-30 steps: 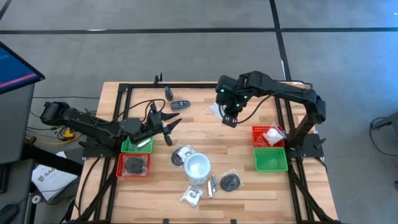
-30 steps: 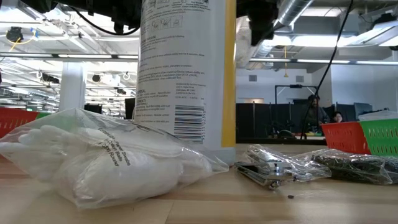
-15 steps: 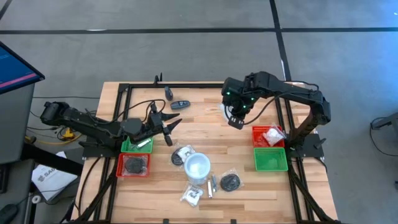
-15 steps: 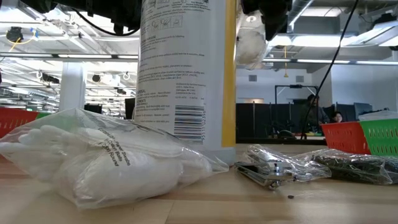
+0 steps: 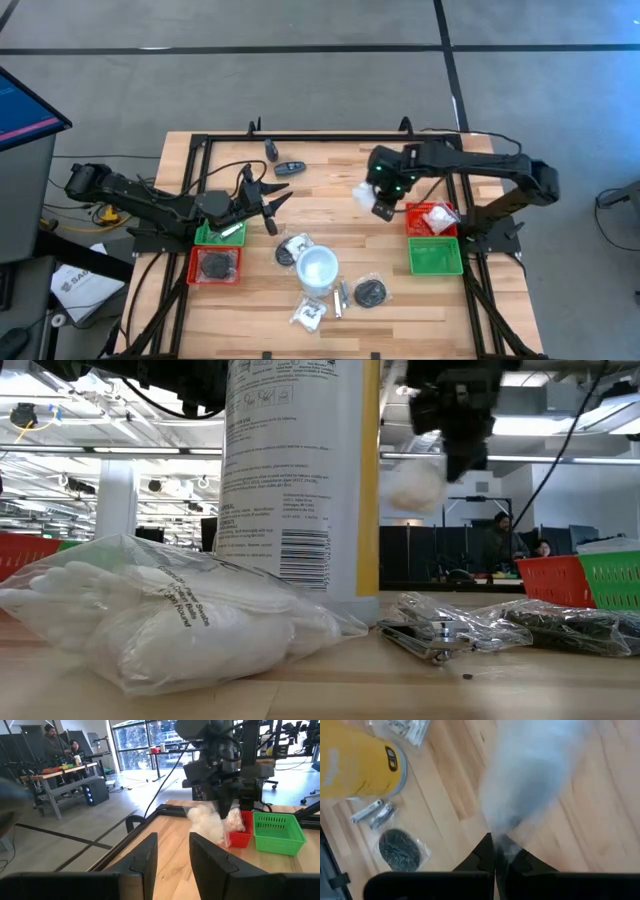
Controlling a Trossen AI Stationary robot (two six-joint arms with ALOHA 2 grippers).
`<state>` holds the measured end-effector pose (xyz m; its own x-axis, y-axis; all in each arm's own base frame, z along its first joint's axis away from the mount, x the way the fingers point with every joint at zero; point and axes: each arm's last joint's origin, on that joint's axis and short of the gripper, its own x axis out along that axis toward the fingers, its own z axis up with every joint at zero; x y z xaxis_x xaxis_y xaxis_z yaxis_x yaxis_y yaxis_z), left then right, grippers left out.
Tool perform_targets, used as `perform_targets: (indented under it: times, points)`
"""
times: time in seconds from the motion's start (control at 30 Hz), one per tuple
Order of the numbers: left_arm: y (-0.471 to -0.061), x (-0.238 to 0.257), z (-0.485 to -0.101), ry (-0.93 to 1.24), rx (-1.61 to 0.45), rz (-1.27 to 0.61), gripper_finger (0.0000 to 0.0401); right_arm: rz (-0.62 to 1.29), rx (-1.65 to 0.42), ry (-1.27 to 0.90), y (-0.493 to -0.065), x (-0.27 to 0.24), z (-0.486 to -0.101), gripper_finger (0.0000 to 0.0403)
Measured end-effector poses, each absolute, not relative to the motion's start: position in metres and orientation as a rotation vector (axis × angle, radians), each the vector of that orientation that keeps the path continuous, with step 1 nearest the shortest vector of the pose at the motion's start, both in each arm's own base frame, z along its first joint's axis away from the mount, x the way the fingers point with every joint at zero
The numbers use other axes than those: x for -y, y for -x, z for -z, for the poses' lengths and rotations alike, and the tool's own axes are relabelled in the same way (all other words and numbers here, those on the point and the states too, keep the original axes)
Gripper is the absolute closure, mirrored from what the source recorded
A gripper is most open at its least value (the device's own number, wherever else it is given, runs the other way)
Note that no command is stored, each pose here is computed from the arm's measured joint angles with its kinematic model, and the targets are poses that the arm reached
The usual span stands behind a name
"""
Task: Pick & Place Travel size toiletries
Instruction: Put the white vanity pack into the right red bin
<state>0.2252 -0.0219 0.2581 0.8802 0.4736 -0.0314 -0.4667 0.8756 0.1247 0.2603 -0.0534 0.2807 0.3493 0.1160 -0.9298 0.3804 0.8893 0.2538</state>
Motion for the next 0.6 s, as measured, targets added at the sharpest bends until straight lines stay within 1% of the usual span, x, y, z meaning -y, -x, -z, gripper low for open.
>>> perform_targets:
  times: [0.13,0.33,0.6]
  points:
    - [-0.225,0.022,-0.258,-0.114,-0.061,-0.492,0.0297,0.2,-1.198,-0.527,-0.234,0.049,-0.273,0.0403]
    - [-0.225,0.022,-0.258,-0.114,-0.061,-0.492,0.0297,0.258,-1.141,-0.611,-0.198,0.043,-0.278,0.0403]
    - [-0.225,0.022,-0.258,-0.114,-0.061,-0.492,0.0297,0.334,-1.205,-0.713,-0.161,0.032,-0.265,0.0403]
